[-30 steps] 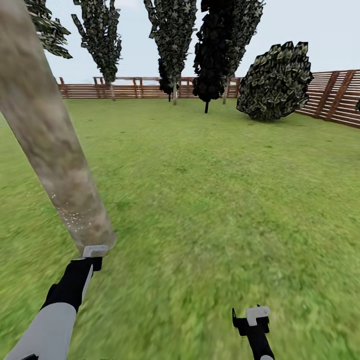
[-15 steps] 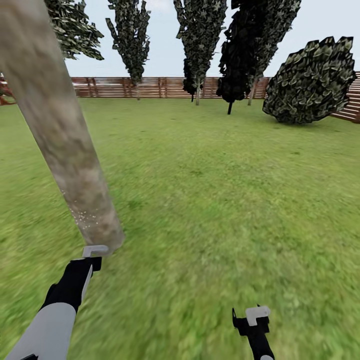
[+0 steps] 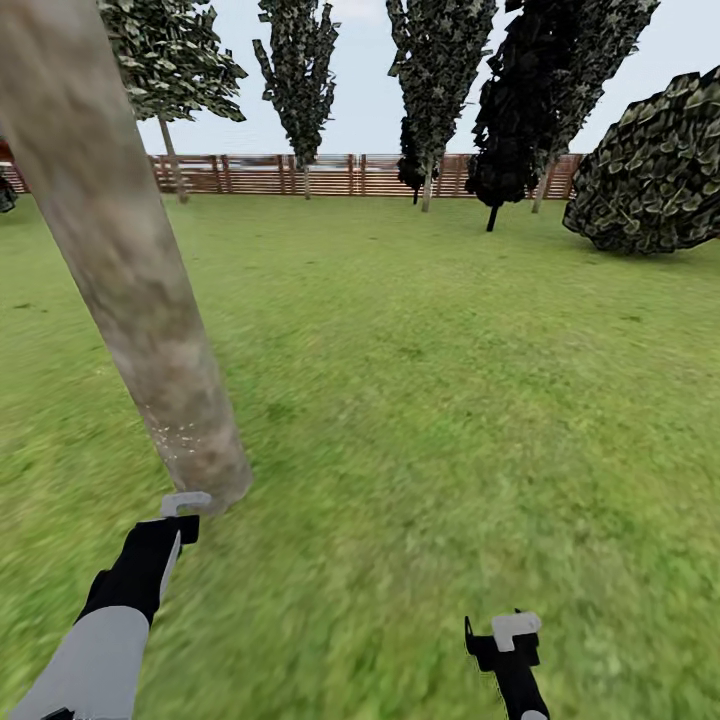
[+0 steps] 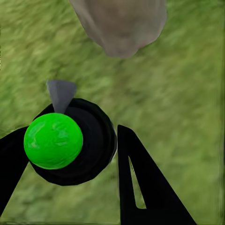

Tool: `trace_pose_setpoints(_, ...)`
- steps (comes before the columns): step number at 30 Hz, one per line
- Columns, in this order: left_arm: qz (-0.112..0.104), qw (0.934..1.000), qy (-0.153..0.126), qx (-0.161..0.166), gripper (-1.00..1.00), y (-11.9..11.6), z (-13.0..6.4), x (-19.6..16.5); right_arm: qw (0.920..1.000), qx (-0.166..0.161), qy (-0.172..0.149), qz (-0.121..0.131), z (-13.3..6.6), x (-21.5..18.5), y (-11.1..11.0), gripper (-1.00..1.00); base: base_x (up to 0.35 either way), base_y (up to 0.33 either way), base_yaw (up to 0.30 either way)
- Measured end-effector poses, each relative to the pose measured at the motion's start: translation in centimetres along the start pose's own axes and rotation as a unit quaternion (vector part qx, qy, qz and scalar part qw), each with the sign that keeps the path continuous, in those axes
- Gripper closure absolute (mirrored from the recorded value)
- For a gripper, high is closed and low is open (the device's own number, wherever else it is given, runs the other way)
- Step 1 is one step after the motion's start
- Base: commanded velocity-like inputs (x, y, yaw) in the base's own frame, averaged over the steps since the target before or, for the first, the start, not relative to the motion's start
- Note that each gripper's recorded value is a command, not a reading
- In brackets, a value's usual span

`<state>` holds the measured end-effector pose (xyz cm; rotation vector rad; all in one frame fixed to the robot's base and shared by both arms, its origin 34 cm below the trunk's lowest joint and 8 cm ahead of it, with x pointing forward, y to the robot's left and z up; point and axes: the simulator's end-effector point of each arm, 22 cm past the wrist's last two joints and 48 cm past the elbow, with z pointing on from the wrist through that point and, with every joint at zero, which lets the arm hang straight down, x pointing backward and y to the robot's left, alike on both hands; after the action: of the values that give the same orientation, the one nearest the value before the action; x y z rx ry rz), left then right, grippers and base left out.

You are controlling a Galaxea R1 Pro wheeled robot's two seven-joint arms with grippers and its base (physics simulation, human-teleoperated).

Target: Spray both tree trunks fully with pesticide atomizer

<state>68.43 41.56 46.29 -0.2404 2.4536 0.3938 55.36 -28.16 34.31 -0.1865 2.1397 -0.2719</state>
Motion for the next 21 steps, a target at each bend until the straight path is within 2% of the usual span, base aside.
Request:
trace_pose_setpoints(3,-0.011,0.9999,0.003,-0.002,1.0,0.44,0.08,0.24,1.0,0.0,0.0,0.0,0.0,0.0,-0.04,-1.0,0.17,-0.234,0.001)
trace_pose_setpoints(14,-0.013,0.9999,0.003,0.001,1.0,0.11,0.05,0.3,1.0,0.0,0.0,0.0,0.0,0.02,-0.01,-1.0,0.13,-0.252,0.005)
trace_pose_setpoints(18,-0.01,0.9999,0.002,0.003,1.0,-0.25,0.0,0.25,1.0,-0.001,0.0,0.0,0.0,0.01,0.07,-1.0,0.074,-0.271,0.205)
trace_pose_setpoints(21,-0.017,0.9998,0.006,0.006,1.0,-0.5,0.01,0.55,1.0,-0.001,0.0,0.0,0.01,-0.02,0.08,-1.0,0.105,-0.277,0.276)
